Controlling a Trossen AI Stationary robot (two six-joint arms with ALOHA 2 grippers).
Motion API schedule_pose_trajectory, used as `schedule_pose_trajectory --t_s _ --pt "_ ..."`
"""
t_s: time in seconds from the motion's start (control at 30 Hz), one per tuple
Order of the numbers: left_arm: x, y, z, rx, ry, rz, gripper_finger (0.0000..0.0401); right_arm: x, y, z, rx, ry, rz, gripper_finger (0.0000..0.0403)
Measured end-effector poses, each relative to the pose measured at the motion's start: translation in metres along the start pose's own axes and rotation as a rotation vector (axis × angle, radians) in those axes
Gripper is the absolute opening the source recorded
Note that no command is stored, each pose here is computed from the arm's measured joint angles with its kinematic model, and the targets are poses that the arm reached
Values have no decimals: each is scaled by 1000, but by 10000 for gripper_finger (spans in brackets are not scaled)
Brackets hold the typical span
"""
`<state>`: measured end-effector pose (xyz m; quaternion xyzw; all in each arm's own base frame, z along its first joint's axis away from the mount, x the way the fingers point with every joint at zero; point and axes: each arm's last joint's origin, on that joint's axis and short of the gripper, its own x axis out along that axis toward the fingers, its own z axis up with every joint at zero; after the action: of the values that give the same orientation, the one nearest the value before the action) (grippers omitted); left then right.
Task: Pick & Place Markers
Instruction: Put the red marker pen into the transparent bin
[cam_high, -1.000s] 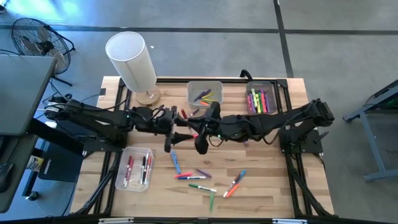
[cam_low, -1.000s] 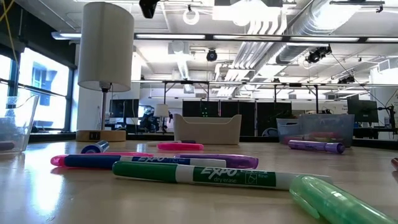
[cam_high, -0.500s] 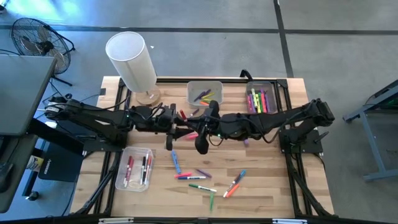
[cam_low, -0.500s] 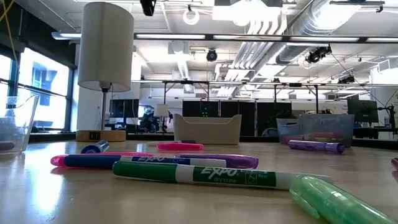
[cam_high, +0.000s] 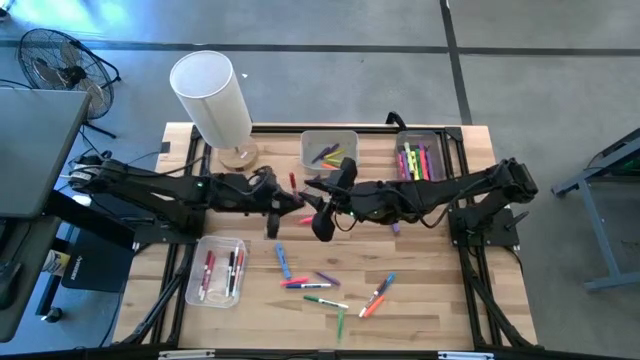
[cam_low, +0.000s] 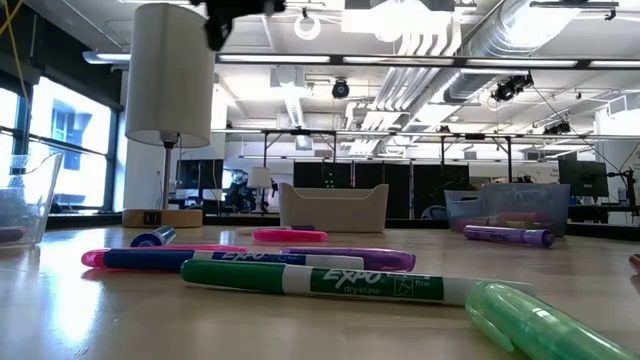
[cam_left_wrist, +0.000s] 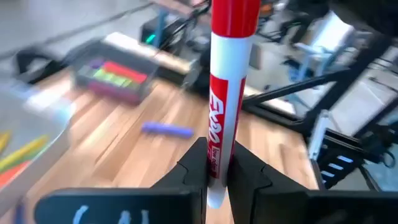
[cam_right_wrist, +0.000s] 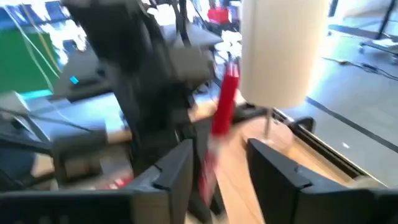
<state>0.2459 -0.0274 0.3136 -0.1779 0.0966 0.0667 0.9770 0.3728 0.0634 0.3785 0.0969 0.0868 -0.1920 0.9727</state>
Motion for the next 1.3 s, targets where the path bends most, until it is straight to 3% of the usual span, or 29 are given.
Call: schedule_pose_trajectory --t_s 0.2,0.33,0.5,0.8,1.0,1.3 --pt "-48 15 -5 -281 162 149 29 0 -10 -18 4 164 -86 188" --pt "-83 18 -23 -468 303 283 29 1 -20 -24 46 234 -145 194" --pt "-108 4 -55 -604 521 413 29 6 -30 -22 60 232 -180 190" --pt "-133 -44 -113 -697 897 571 29 14 -43 -17 20 253 -145 188" --pt "-136 -65 -148 -677 992 724 29 18 -51 -15 31 254 -150 190" --pt "-121 -74 -181 -740 1008 634 29 20 -53 -14 42 256 -134 184"
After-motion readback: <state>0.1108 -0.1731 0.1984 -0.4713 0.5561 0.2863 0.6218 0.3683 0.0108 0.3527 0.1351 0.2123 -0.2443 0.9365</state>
